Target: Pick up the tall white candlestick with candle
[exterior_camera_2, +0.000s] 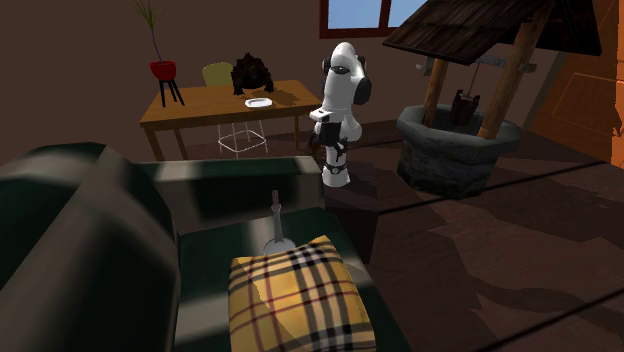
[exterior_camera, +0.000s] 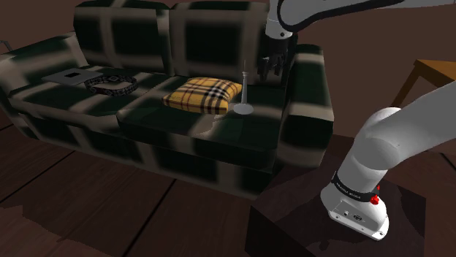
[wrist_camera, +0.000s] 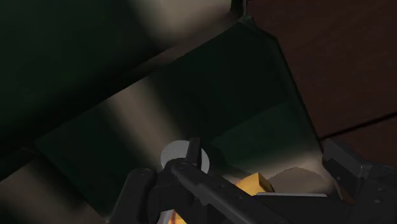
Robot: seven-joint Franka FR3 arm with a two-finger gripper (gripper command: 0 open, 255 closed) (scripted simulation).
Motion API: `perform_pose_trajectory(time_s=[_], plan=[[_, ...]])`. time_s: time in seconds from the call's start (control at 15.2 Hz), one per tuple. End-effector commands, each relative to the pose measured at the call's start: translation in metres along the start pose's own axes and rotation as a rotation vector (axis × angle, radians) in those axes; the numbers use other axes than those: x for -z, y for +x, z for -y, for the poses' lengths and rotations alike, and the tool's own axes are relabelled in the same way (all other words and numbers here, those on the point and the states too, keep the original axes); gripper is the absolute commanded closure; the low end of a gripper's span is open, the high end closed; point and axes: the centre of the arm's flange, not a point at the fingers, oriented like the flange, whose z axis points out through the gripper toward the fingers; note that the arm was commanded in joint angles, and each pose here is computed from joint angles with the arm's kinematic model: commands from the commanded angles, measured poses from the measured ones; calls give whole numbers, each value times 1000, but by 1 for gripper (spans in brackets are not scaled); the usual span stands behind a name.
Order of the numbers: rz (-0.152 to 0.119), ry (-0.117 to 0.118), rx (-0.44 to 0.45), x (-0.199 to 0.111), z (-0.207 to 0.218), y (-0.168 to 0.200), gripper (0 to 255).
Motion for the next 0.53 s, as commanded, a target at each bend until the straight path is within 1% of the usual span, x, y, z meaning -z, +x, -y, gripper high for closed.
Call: perform_pose_trajectory(time_s=[0.0, 0.46], plan=[[-22, -9, -35, -13, -6, 18, 0], [-90, -40, -154, -47, -38, 86, 0]])
